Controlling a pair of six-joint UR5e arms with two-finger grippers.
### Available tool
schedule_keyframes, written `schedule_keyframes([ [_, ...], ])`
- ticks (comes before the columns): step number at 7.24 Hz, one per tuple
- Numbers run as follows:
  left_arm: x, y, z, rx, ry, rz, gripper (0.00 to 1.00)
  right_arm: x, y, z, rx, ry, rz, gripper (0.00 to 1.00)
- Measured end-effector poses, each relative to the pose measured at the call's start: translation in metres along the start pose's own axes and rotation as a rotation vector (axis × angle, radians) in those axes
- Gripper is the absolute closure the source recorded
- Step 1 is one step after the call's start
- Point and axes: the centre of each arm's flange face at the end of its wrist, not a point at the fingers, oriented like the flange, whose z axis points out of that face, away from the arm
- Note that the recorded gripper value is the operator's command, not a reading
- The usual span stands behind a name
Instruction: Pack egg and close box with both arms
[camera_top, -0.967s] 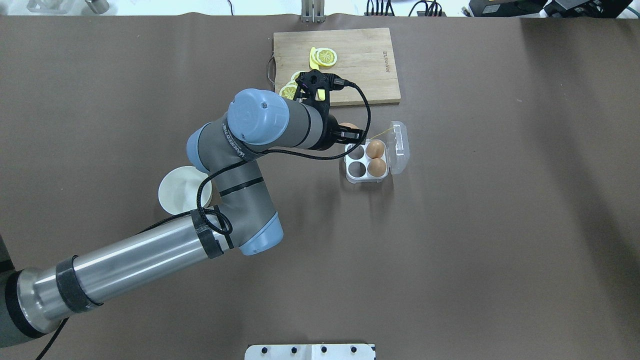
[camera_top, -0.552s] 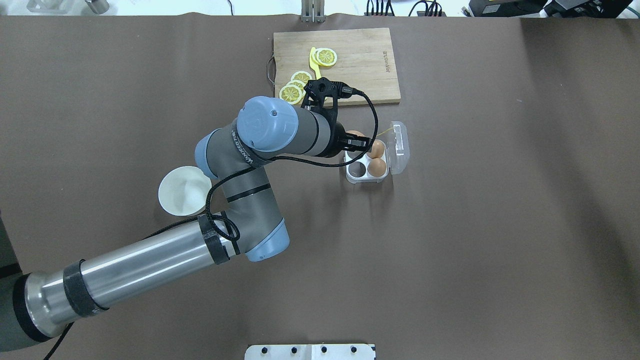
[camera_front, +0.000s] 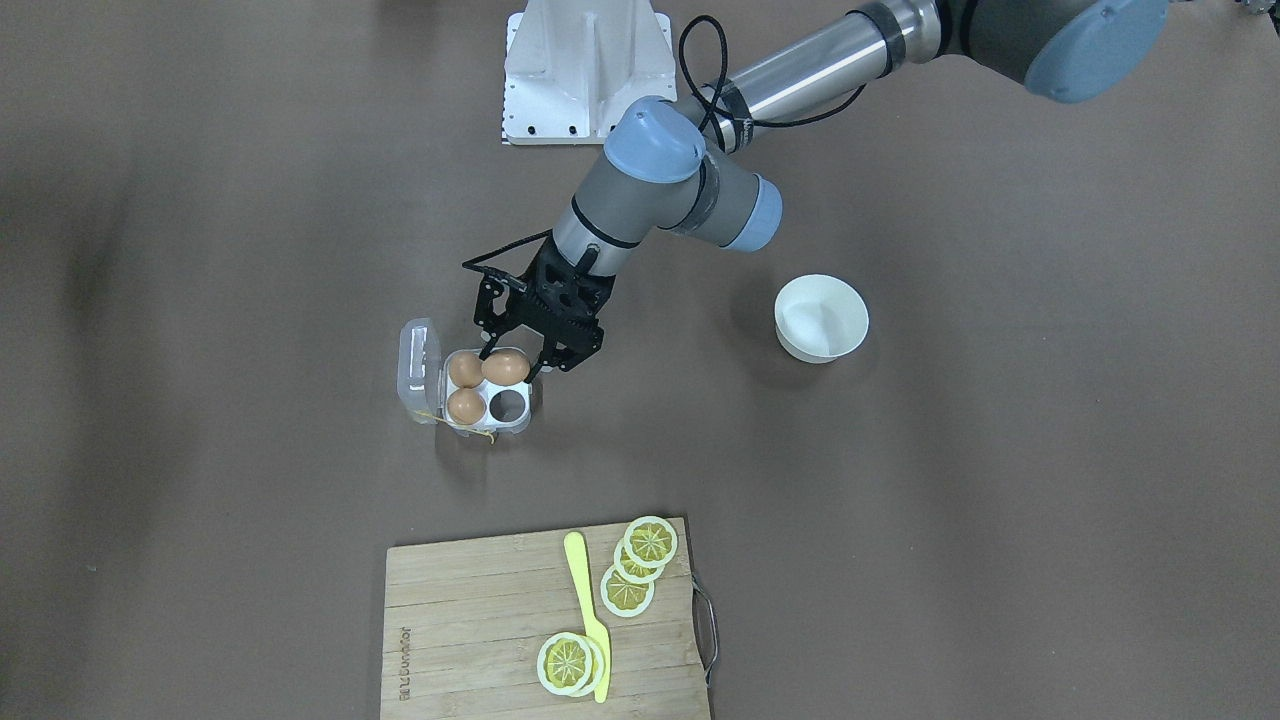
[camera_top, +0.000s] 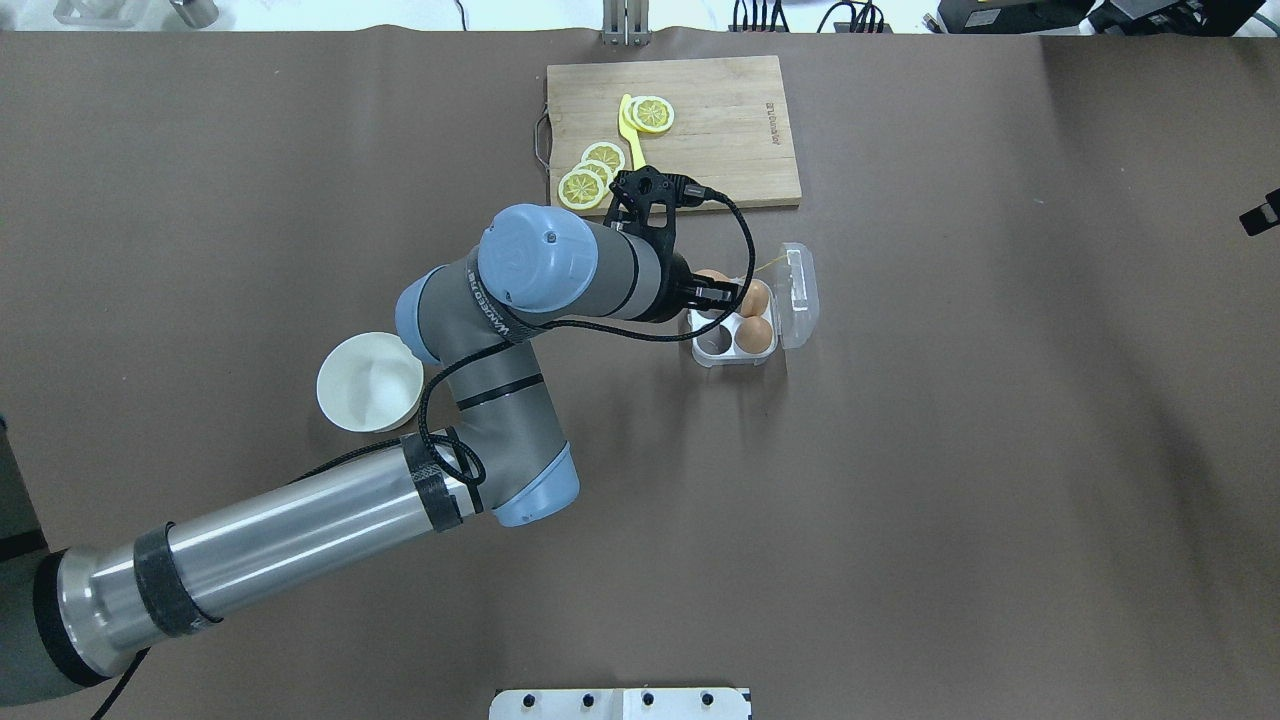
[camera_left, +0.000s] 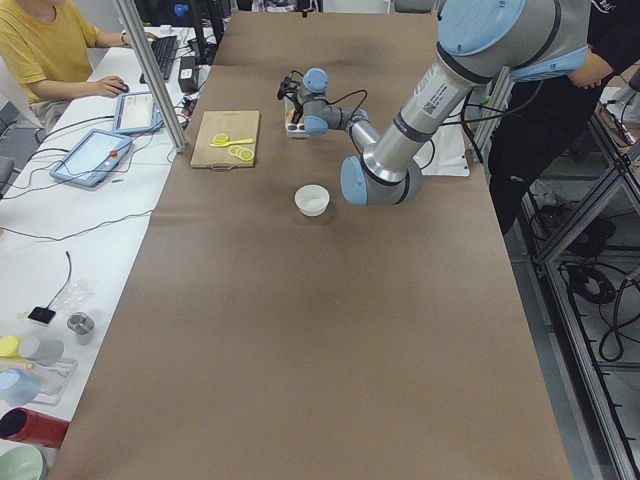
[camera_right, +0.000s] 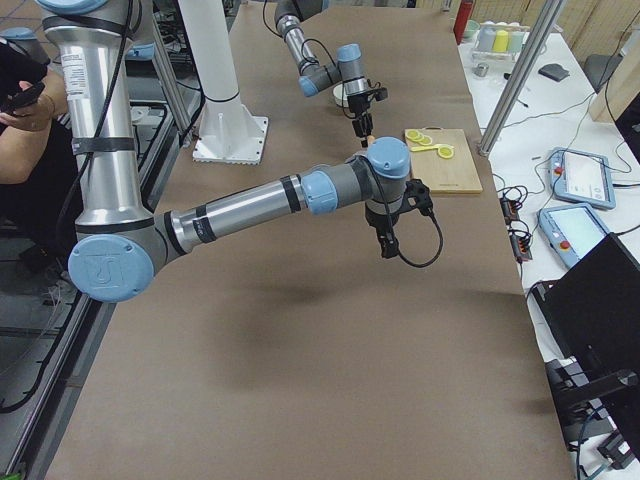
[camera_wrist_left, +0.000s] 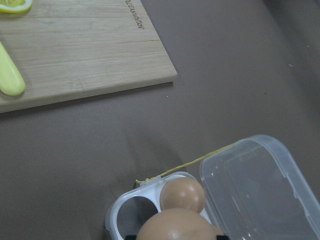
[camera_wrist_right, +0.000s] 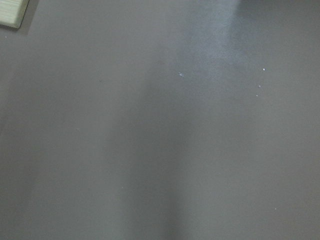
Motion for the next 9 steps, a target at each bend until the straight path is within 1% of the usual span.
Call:
schedule_keyframes([
  [1, 0.000, 0.001, 0.001, 0.000, 0.000, 0.000, 0.32, -0.007, -0.003, 0.002, -0.002, -0.004, -0.013, 0.00],
  [2, -0.001, 0.001, 0.001, 0.000, 0.001, 0.001, 0.15, -0.013, -0.005, 0.003, -0.003, -0.008, -0.026, 0.00],
  [3, -0.001, 0.001, 0.001, -0.001, 0.000, 0.001, 0.11, -0.018, -0.007, 0.004, -0.004, -0.010, -0.034, 0.00],
  [6, -0.003, 0.001, 0.001, 0.010, -0.006, 0.000, 0.11, -0.029, -0.012, 0.005, -0.003, -0.016, -0.055, 0.00],
  [9, -0.011, 0.000, -0.005, 0.014, -0.008, 0.000, 0.11, -0.051, -0.017, 0.012, -0.011, -0.032, -0.099, 0.00],
])
